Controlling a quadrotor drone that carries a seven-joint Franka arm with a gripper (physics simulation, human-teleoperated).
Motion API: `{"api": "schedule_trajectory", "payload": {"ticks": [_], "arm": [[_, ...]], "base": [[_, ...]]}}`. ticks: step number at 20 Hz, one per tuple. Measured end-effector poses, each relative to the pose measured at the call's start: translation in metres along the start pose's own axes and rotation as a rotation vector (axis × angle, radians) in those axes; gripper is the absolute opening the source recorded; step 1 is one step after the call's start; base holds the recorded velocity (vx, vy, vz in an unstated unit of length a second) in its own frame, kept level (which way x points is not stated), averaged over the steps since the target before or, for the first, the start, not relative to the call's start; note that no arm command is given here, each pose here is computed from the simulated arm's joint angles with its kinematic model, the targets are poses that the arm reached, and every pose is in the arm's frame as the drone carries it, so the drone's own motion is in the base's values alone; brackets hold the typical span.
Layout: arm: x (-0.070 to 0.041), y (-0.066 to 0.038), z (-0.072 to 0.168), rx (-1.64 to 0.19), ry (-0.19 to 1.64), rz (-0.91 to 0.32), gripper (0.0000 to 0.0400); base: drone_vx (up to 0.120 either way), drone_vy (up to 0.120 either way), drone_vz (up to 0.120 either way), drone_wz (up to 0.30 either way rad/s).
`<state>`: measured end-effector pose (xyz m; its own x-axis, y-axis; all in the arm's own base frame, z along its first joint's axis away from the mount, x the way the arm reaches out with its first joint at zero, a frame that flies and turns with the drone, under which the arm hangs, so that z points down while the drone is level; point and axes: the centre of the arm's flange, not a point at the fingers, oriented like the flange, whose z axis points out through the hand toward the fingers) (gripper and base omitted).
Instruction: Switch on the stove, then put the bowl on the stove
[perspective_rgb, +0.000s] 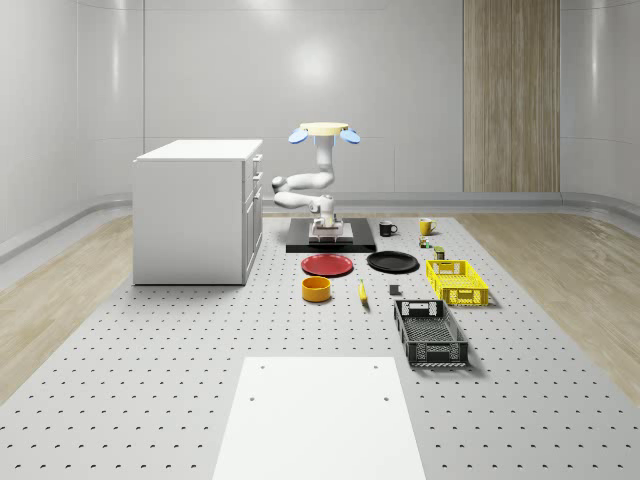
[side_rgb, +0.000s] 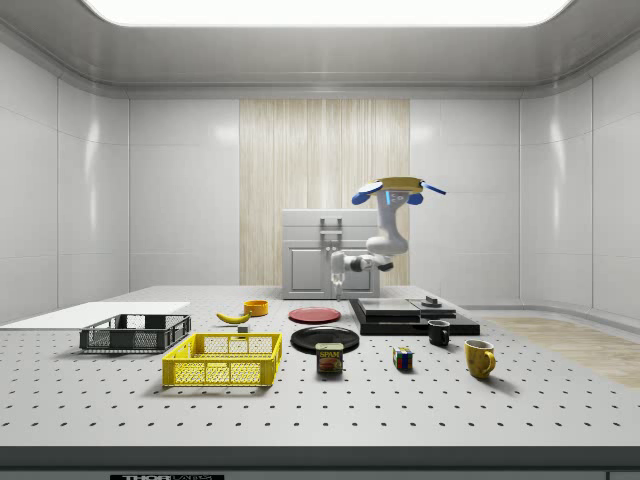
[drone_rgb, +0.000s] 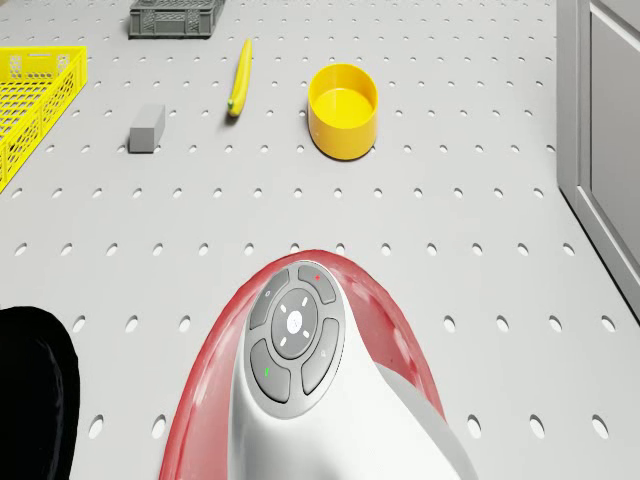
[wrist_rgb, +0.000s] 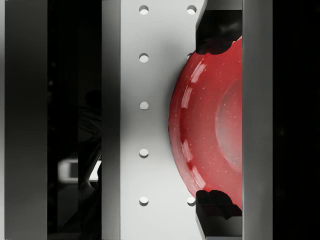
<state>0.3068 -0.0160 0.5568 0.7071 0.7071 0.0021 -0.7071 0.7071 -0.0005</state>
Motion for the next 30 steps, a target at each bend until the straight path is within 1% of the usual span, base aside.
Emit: {"api": "schedule_trajectory", "payload": {"ticks": [30], "arm": [[0.0000,0.0000,0.0000,0.000,0.000,0.000,0.0400]], "base": [[0.120,0.000,0.000,0.000]]}}
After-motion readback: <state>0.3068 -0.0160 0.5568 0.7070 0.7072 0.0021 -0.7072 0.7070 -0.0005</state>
